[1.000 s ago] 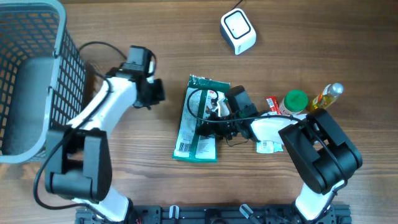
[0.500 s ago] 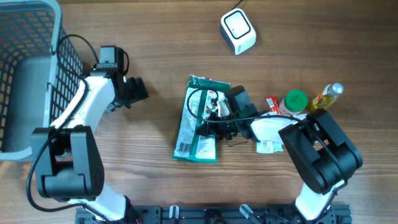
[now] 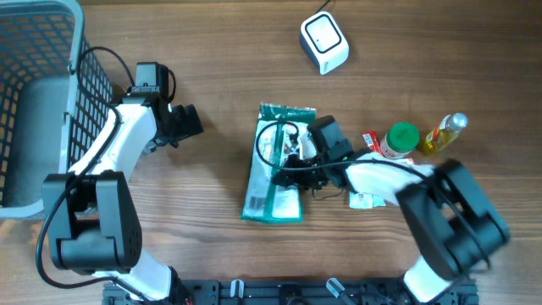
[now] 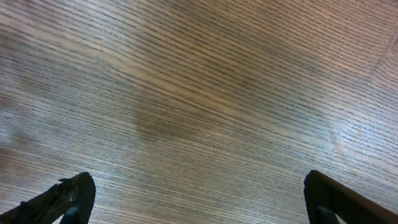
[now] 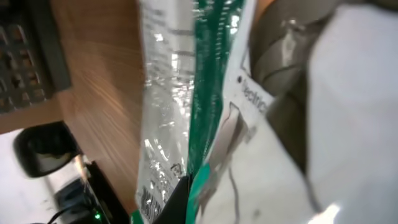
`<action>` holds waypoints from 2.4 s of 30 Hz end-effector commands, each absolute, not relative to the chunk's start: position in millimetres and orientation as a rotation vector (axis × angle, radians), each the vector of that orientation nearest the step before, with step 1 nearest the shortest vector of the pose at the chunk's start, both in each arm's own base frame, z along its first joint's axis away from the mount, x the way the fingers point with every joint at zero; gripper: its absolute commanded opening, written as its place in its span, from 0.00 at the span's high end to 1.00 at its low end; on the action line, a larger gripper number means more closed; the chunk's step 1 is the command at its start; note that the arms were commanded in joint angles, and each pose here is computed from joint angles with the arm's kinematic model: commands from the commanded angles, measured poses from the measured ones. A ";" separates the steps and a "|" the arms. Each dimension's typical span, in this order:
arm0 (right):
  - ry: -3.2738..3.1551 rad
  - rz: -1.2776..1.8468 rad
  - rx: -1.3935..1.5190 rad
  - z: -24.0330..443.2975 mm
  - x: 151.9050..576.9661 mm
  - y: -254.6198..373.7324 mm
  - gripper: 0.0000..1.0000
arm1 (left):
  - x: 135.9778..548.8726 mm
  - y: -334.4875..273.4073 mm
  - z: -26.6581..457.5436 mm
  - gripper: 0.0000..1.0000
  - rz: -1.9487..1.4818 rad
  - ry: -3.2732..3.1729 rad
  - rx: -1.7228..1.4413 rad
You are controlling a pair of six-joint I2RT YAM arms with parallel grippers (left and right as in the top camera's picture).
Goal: Scan the item barcode
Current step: 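Raise the glove pack with the right gripper up to the scanner, then lower the glove pack and set it down at center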
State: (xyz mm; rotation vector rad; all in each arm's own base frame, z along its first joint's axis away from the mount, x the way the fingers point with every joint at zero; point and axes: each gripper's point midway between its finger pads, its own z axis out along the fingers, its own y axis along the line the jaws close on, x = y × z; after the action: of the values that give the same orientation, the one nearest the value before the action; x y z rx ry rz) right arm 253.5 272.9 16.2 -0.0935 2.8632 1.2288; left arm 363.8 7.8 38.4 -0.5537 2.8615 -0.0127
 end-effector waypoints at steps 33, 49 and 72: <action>1.875 -0.988 -0.815 213.3 574.3 191.4 0.96 | 369.6 15.5 47.4 0.00 0.008 2.819 -0.592; 1.946 -0.796 -0.809 111.8 594.6 222.0 0.95 | 369.6 15.5 47.4 0.00 0.007 2.819 -0.592; 2.536 0.520 -0.744 219.9 382.8 260.9 0.92 | 369.6 15.5 47.4 0.00 0.007 2.819 -0.592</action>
State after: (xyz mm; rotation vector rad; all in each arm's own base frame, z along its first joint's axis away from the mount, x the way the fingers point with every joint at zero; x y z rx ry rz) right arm 439.3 224.4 253.3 -0.7145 2.3008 0.0305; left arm 364.6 10.2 38.6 -0.5585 2.8557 -0.0017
